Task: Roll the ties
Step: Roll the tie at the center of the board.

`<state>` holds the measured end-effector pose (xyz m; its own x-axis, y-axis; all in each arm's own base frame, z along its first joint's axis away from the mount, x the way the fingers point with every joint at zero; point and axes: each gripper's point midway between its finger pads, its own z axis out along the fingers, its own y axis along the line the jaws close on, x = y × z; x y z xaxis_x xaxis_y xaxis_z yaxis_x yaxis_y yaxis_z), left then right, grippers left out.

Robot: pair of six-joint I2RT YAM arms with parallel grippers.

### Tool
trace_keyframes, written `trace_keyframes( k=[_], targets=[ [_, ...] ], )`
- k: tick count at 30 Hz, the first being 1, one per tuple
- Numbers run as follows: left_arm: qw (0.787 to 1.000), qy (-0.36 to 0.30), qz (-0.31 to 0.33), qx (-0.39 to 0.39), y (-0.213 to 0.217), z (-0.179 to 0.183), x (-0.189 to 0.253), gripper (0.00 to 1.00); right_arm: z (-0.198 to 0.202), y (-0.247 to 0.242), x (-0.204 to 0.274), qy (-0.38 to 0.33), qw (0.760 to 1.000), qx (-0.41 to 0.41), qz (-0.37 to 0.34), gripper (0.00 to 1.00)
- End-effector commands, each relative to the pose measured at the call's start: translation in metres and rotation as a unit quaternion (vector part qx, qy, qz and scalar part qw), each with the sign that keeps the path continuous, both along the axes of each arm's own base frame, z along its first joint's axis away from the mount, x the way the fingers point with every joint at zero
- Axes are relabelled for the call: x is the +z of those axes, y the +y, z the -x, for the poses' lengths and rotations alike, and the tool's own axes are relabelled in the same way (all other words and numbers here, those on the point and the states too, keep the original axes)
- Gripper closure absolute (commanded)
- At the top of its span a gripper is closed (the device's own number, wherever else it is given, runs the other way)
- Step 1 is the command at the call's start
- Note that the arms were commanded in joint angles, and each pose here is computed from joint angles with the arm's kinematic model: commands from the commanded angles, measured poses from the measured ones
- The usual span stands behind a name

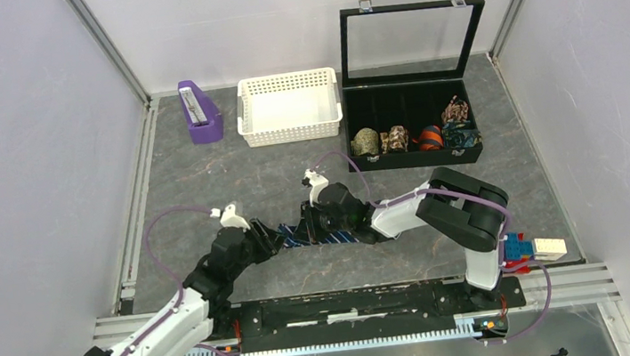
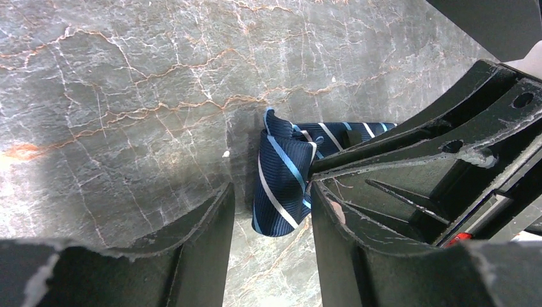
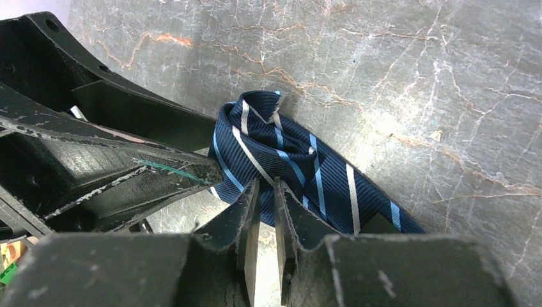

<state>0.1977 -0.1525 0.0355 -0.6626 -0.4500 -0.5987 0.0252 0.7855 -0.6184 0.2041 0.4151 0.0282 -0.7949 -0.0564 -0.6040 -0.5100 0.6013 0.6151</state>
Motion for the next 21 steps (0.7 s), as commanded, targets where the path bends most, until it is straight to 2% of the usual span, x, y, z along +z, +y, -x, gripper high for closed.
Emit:
trace_keyframes(
  k=[1,8,16,21],
  targets=[
    [0.999,-0.032,0.018,-0.001,-0.005,-0.009,0.012,0.46,-0.007,0.011,0.010,-0.013,1.000,0.005,-0.019,0.80],
    [0.999,-0.036,0.038,0.002,-0.009,-0.011,0.011,0.51,-0.008,0.012,0.011,-0.012,1.000,0.005,-0.020,0.80],
    [0.999,-0.018,0.033,-0.009,-0.013,-0.010,0.002,0.56,-0.009,0.014,0.012,-0.012,1.000,0.005,-0.019,0.80],
    [0.999,-0.023,0.036,-0.009,-0.015,-0.012,0.002,0.62,-0.009,0.014,0.011,-0.011,1.000,0.006,-0.018,0.80]
  ],
)
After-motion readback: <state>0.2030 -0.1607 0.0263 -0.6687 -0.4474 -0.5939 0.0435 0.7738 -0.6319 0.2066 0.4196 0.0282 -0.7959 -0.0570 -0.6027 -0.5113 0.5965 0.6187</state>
